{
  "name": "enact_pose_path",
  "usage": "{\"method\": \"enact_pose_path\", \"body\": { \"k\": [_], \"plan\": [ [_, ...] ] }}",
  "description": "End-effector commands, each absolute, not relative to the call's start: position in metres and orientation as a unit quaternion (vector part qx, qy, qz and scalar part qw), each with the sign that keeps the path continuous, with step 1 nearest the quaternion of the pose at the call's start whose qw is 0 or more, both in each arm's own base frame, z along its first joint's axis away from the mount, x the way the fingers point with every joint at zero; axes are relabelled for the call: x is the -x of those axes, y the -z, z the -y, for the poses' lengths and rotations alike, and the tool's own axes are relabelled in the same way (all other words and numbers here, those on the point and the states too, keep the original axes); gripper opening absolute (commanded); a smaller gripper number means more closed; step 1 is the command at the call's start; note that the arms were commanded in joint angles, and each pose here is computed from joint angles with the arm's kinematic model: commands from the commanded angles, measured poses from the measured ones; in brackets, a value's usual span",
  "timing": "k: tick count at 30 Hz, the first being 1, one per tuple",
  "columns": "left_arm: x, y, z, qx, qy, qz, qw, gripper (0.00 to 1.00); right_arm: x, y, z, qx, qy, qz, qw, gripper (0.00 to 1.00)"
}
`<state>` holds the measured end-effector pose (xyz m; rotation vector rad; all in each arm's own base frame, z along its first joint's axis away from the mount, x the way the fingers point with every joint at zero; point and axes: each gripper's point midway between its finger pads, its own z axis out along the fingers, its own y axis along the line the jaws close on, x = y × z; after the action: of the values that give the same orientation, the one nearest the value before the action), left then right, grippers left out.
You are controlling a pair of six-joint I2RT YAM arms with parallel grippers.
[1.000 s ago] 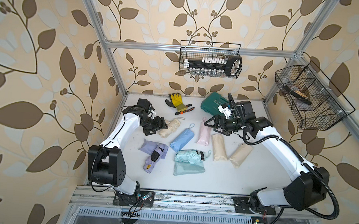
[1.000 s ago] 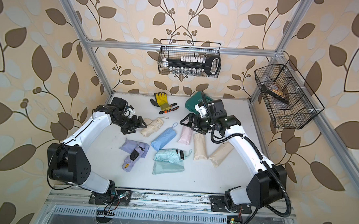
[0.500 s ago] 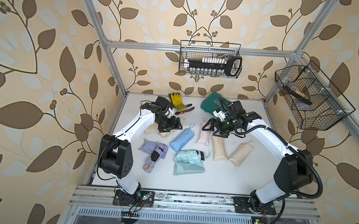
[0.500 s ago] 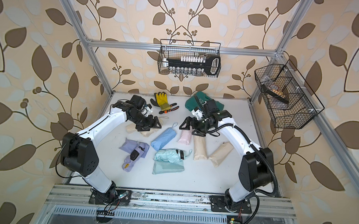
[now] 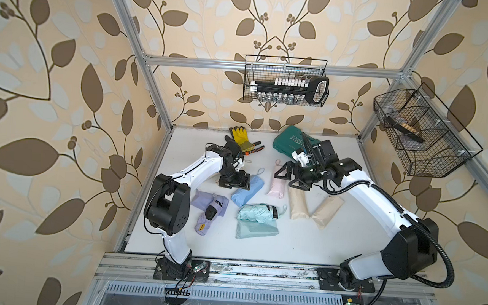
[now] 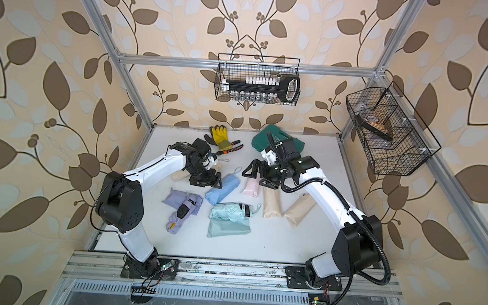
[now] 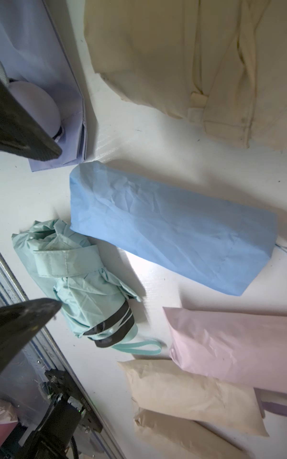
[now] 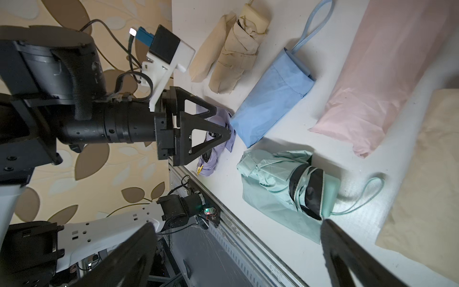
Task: Take umbrellas out of sleeves
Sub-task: Pick up the umbrella from the center of the board.
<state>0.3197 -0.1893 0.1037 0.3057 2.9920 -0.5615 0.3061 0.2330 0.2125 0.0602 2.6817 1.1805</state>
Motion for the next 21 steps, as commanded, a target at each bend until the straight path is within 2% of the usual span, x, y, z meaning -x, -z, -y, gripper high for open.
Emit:
{"method": "enact_pose_path", "body": {
  "k": [1, 6, 14, 21],
  "plan": [
    [-0.323, -0.094, 0.199, -0.138, 0.16, -0.976, 0.047, 0.88, -0.31, -0.2, -0.232, -0.032, -0.393, -0.914, 0.099, 0.99],
    [-0.334, -0.076, 0.212, -0.166, 0.128, -0.977, 0.04, 0.86, -0.315, -0.204, -0.236, -0.018, -0.395, -0.914, 0.095, 0.99],
    [-0.343, -0.053, 0.207, -0.178, 0.081, -0.98, 0.023, 0.77, -0.322, -0.196, -0.236, -0.017, -0.399, -0.913, 0.084, 0.99],
    [-0.351, -0.037, 0.205, -0.178, 0.059, -0.982, 0.023, 0.74, -0.328, -0.194, -0.234, -0.019, -0.402, -0.911, 0.086, 0.99]
  ]
}}
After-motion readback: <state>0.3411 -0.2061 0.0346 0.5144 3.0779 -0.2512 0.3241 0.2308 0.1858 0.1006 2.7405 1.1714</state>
